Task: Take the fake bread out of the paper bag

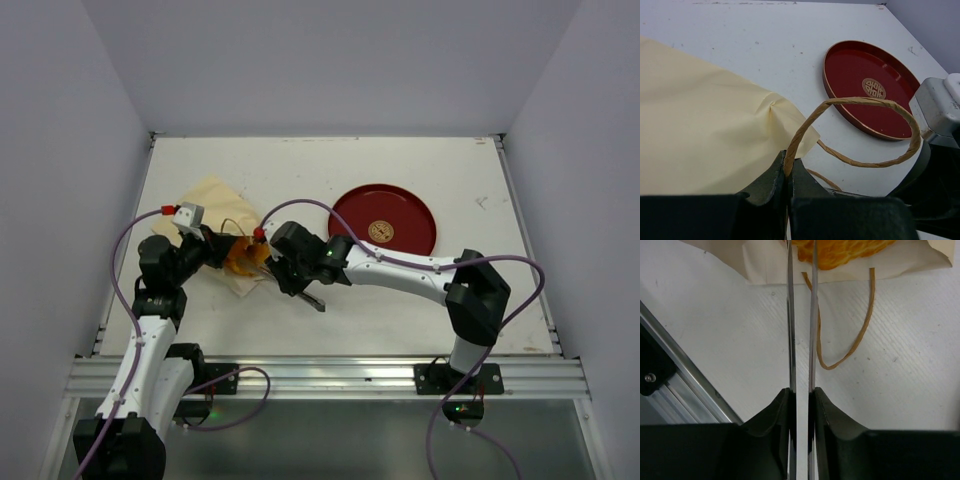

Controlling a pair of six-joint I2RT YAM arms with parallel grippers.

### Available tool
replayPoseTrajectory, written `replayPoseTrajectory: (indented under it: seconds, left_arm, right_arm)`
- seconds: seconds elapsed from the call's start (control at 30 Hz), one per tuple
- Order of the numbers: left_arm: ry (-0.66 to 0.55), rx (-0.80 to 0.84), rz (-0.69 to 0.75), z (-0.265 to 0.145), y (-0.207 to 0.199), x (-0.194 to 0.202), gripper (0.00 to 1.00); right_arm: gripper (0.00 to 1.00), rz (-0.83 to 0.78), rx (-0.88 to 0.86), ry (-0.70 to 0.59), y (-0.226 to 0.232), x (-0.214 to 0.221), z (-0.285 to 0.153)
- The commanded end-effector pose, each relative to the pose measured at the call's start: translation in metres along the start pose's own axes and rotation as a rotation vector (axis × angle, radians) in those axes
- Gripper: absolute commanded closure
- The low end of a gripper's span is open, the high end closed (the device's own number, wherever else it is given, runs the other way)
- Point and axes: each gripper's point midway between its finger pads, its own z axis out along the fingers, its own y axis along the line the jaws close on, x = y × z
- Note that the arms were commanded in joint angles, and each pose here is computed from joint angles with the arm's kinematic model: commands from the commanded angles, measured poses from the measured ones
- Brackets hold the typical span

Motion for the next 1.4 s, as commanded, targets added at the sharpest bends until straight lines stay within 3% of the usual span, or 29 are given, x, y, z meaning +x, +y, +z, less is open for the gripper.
replayPoseTrajectory:
  seconds: [0.0, 0.2, 0.83, 1.37]
  left_arm:
    - [0.046, 0.053, -0.051, -0.002, -0.011, 0.015, 1.0]
    - [0.045, 0.055, -0.047, -0.002, -0.011, 0.015, 1.0]
    - [0.024, 0.004, -0.034, -0.004, -0.005, 0.007, 1.0]
    - [-0.028, -0.048, 0.002, -0.005, 0.001, -0.018, 1.0]
  right_arm:
    - [0.82, 0.012, 0.04, -0.089, -0.004, -0.028, -0.005]
    - [1.0, 0.002, 0.003, -0.09, -0.004, -0.028, -0.011]
    - [1.0, -0.03, -0.285, -0.113, 0.001, -0.031, -0.05]
    - [1.0, -0.121, -0.354, -0.086, 0.002, -0.023, -0.077]
